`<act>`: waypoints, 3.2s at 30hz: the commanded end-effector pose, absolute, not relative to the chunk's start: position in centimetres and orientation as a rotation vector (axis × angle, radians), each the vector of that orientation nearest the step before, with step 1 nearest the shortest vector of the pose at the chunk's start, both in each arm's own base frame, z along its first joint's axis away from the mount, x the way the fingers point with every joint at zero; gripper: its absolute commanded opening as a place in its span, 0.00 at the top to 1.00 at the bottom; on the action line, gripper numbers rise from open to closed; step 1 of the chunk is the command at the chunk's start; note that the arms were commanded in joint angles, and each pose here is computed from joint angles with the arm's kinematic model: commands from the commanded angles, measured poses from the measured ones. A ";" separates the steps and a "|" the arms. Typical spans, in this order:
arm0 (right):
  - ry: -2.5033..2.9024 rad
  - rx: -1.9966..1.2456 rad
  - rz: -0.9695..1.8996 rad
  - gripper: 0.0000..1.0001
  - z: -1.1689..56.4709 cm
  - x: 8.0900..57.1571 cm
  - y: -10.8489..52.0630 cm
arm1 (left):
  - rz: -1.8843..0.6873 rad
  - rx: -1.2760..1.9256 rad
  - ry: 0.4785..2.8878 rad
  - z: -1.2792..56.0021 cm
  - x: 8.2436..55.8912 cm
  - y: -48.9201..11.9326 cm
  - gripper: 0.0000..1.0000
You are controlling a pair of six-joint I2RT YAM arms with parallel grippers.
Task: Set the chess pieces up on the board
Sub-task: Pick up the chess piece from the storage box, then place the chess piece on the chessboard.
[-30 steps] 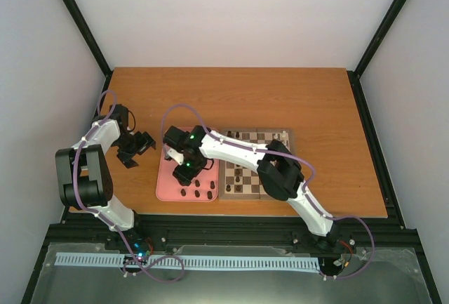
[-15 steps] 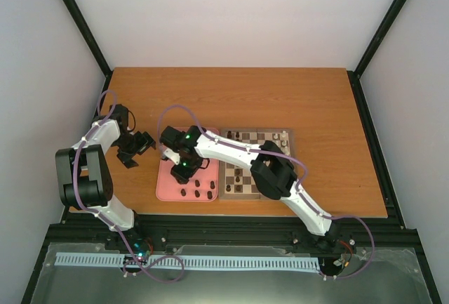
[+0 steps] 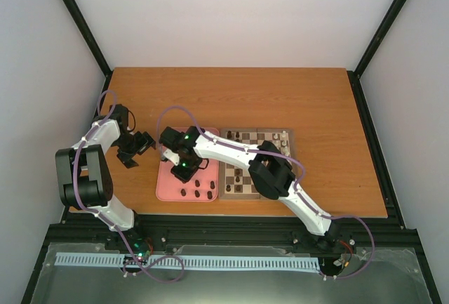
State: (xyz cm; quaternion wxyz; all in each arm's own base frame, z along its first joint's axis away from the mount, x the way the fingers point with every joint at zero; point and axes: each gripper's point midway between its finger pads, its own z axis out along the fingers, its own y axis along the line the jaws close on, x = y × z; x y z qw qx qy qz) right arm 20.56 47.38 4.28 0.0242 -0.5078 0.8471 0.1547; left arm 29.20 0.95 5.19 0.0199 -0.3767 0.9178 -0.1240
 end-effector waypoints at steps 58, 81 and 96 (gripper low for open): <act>2.830 -0.994 0.180 0.97 6.9 35.5 30.3 | -0.376 -1.154 2.841 5.5 30.1 1.4 0.00; 2.826 -0.976 0.204 0.94 6.6 36.6 30.8 | -0.383 -1.151 2.847 5.4 30.2 1.3 0.00; 2.820 -0.993 0.242 0.79 6.9 36.3 31.1 | -0.384 -1.150 2.846 5.4 30.2 1.3 0.00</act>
